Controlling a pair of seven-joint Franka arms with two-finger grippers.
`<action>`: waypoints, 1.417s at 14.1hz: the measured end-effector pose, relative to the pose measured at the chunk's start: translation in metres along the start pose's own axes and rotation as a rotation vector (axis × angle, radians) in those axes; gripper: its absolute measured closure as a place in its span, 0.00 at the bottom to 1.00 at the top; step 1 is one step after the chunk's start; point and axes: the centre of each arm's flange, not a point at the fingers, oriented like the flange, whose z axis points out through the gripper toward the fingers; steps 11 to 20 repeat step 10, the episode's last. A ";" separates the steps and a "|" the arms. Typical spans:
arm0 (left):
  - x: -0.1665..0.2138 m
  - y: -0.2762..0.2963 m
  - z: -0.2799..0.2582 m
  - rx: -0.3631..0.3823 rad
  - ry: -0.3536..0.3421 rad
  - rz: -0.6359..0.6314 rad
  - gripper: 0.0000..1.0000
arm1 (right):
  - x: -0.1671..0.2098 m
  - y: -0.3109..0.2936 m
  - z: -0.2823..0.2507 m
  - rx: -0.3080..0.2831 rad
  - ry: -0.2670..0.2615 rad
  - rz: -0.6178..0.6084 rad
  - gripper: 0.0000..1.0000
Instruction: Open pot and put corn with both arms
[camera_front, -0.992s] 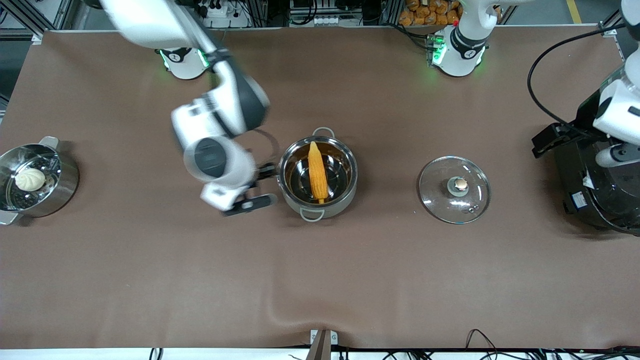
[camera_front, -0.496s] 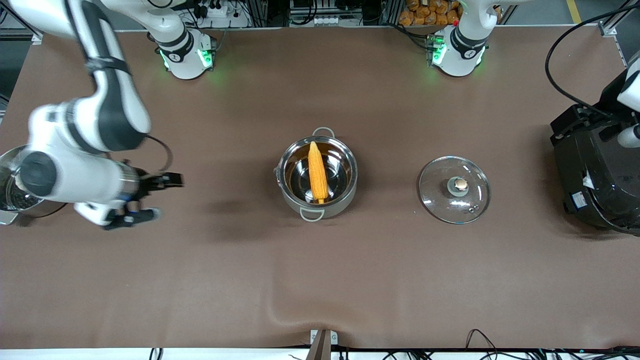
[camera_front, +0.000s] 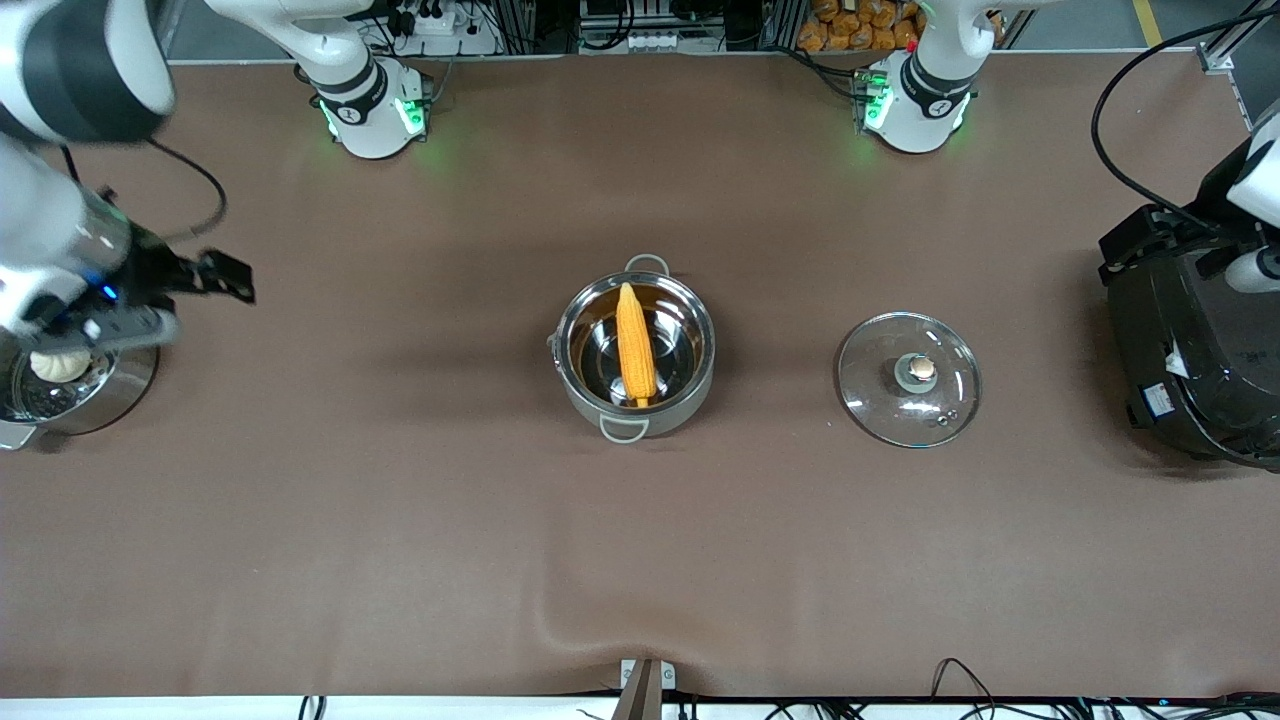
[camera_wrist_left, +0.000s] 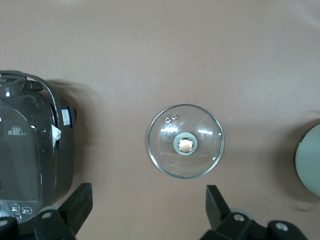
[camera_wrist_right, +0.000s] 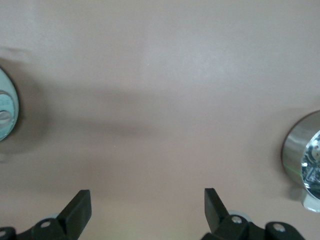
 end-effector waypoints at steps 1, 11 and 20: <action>0.000 0.000 0.001 0.000 -0.002 -0.002 0.00 | -0.010 0.002 -0.013 0.006 0.014 -0.007 0.00; -0.003 0.001 0.000 0.003 -0.023 -0.002 0.00 | -0.040 0.033 -0.054 0.020 0.020 0.046 0.00; -0.003 0.001 0.000 0.003 -0.023 -0.002 0.00 | -0.040 0.033 -0.054 0.020 0.020 0.046 0.00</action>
